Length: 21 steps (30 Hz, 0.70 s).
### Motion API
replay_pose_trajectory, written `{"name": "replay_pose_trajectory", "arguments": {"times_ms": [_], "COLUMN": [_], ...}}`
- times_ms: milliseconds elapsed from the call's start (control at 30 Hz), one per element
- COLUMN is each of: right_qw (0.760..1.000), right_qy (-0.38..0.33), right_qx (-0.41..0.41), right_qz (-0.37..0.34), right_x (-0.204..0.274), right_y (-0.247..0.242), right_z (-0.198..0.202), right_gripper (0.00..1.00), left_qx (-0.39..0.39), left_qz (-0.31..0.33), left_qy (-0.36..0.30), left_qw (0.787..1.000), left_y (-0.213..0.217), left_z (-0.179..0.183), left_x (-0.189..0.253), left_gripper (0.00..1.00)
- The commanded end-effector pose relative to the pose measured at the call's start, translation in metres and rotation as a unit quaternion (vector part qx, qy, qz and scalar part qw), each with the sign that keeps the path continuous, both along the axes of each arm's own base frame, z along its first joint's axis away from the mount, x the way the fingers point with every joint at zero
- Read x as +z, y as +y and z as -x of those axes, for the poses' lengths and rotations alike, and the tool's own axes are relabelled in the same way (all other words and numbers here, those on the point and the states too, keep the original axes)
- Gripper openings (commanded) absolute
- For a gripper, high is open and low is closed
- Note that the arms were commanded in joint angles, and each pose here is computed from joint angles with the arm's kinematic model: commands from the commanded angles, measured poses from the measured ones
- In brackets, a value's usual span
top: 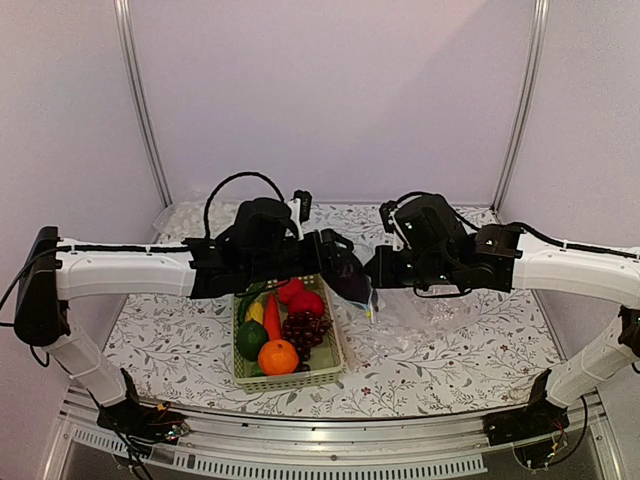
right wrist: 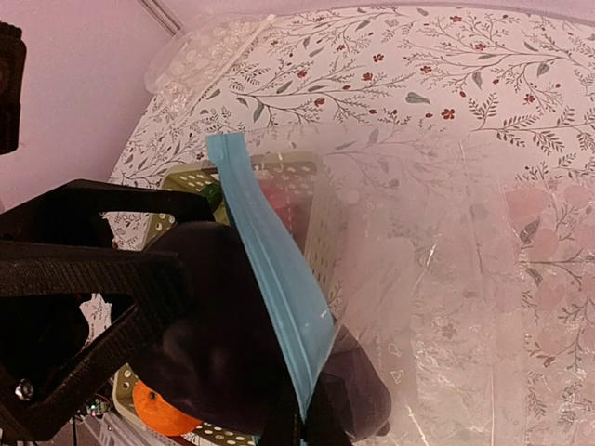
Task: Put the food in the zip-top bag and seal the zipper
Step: Place the fake vegetable in the zipper food storage bag.
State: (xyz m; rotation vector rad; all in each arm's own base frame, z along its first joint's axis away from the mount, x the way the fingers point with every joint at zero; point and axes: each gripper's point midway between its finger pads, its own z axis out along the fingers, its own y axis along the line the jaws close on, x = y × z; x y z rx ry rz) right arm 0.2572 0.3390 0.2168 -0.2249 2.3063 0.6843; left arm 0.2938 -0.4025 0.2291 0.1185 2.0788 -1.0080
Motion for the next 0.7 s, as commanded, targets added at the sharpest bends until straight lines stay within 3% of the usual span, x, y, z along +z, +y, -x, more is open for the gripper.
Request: {"name": "replay_pose_trajectory", "arguments": {"times_ms": [0, 167, 400, 667], "right_qw": [1.0, 1.0, 1.0, 0.998], "right_qy": [-0.013, -0.016, -0.01, 0.021], "right_qx": [-0.009, -0.011, -0.006, -0.018], "right_qz": [-0.018, -0.021, -0.029, -0.052], "right_x": [0.011, 0.013, 0.012, 0.001], "right_y": [-0.001, -0.001, 0.003, 0.0], "right_z": [-0.001, -0.001, 0.0, -0.001], "right_gripper": [0.0, 0.0, 0.0, 0.0], "left_qx": [-0.003, -0.001, -0.016, -0.003], "left_qz": [-0.024, -0.036, -0.001, -0.009], "left_qy": [0.01, 0.022, 0.01, -0.061], "left_qw": [1.0, 0.999, 1.0, 0.998], "left_y": [0.008, 0.014, 0.001, 0.024], "left_z": [0.003, 0.008, 0.01, 0.008], "left_x": [-0.011, -0.022, -0.011, 0.037], "left_gripper": [0.72, 0.67, 0.6, 0.75]}}
